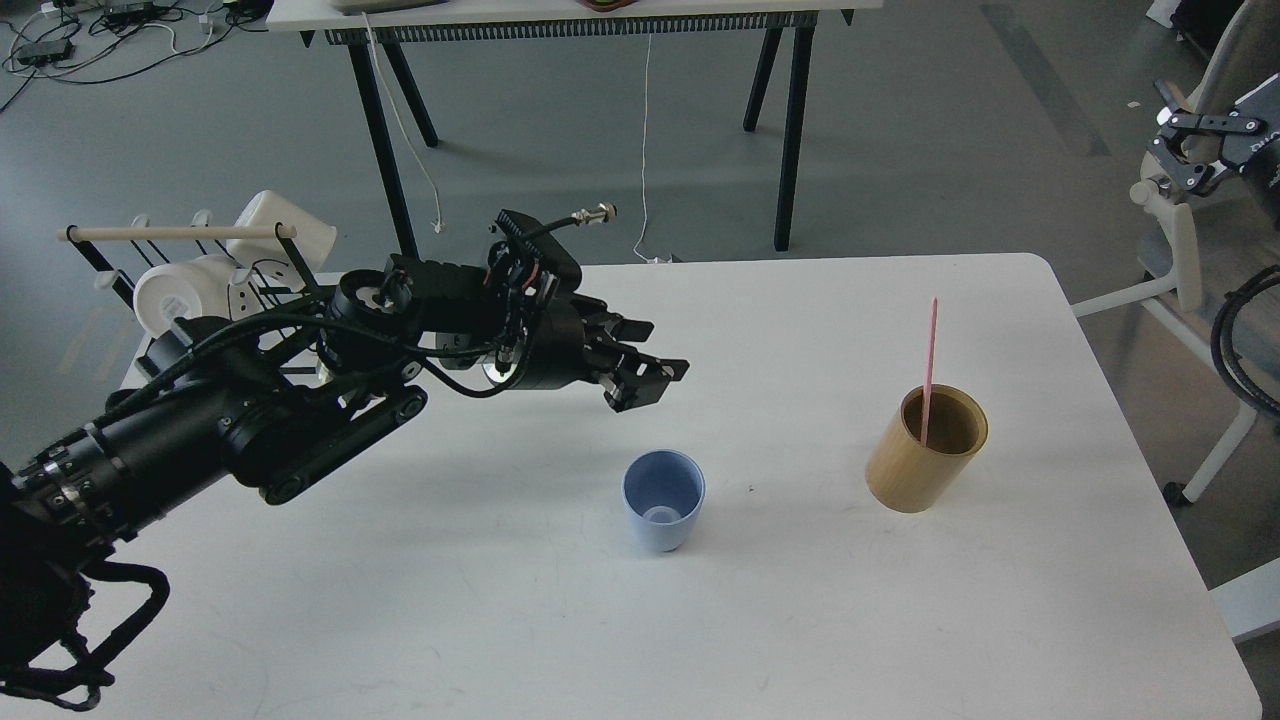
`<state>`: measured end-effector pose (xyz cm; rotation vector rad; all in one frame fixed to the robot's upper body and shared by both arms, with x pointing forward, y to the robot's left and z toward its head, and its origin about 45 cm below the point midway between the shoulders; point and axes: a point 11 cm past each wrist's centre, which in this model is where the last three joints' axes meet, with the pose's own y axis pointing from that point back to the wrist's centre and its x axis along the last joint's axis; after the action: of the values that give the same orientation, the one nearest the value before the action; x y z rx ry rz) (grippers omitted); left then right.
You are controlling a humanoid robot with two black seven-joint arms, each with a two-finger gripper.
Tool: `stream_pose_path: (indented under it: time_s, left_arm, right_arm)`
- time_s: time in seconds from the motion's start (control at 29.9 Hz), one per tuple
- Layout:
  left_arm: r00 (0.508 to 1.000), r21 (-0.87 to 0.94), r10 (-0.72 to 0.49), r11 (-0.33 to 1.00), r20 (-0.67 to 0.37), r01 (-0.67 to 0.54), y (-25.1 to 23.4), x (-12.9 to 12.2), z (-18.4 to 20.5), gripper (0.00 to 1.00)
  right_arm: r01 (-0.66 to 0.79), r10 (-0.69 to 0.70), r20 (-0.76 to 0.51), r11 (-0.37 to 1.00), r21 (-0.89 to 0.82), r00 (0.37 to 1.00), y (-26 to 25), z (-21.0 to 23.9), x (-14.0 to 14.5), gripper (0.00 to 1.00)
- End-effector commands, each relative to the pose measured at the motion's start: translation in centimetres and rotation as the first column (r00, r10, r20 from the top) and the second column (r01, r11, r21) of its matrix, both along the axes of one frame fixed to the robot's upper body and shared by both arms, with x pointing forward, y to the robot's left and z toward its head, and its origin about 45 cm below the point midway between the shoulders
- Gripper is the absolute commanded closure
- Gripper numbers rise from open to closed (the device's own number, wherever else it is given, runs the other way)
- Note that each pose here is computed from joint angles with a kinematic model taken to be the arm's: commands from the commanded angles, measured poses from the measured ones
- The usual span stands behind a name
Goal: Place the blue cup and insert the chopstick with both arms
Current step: 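Release the blue cup and raise the left arm back to rest, then reach the right gripper to the red stick in the tan cup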
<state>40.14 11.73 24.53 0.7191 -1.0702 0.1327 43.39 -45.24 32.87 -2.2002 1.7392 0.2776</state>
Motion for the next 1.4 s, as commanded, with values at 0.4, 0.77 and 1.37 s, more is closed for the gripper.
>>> stream_pose_path:
  time_s: [0.4,0.77,1.37]
  left_arm:
    - [0.751,-0.741,0.030,0.138,-0.660,-0.657,13.9,7.7,7.3,0.00]
    - [0.658,-0.525,-0.160,-0.480,-0.736,-0.703,25.1,8.6,5.3,0.00]
    - [0.560,-0.414,-0.144,-0.531,-0.816,-0.739,27.4,7.9,1.2,0.00]
  right_arm:
    - [-0.059,0.057,-0.023,0.783,-0.619,0.998,1.4,3.2,-4.5,0.01]
    - [-0.011,0.267,0.075,0.309,-0.951,0.961,6.1,3.3,-7.7,0.02]
    - [-0.139,0.380,-0.171,-0.110,-0.984,0.909,11.4,-12.5,-10.7,0.08]
